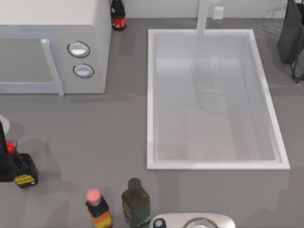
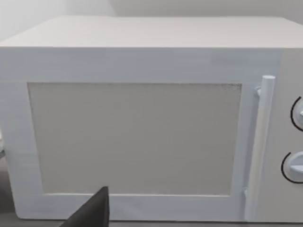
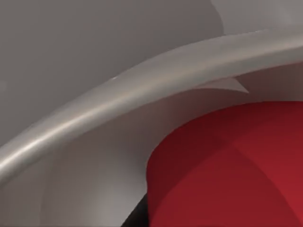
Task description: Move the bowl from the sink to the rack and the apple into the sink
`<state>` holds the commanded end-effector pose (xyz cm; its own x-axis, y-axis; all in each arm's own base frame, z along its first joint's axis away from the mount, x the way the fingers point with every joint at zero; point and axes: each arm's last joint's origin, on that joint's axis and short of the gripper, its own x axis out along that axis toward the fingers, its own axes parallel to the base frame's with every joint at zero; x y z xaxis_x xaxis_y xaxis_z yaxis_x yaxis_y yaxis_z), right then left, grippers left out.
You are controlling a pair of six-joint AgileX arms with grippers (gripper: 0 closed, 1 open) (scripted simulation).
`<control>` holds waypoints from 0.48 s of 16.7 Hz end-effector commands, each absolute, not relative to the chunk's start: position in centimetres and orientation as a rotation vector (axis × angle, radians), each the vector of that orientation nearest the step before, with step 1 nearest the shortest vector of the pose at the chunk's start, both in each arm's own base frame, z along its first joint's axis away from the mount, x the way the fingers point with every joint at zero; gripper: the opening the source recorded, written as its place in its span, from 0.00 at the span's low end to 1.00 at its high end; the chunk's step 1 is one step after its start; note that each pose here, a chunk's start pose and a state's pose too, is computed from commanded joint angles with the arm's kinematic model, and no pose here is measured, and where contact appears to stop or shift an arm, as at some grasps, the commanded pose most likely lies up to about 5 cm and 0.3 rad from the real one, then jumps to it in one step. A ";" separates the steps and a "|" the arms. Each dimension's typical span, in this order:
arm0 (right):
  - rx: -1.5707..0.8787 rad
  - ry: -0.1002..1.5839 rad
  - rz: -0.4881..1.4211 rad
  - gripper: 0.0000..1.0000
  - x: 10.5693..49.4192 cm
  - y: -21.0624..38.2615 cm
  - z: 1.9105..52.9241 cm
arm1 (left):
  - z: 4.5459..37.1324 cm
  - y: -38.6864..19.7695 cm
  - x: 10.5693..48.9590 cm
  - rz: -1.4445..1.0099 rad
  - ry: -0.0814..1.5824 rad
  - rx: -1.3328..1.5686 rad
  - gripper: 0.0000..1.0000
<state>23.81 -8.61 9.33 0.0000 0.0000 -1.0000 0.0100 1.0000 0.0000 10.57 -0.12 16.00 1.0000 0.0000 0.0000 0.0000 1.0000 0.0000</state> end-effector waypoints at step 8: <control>0.008 1.571 -0.008 0.00 23.8 -8.6 9.3 | 16.0 -0.1 10.6 0.000 0.000 0.000 1.00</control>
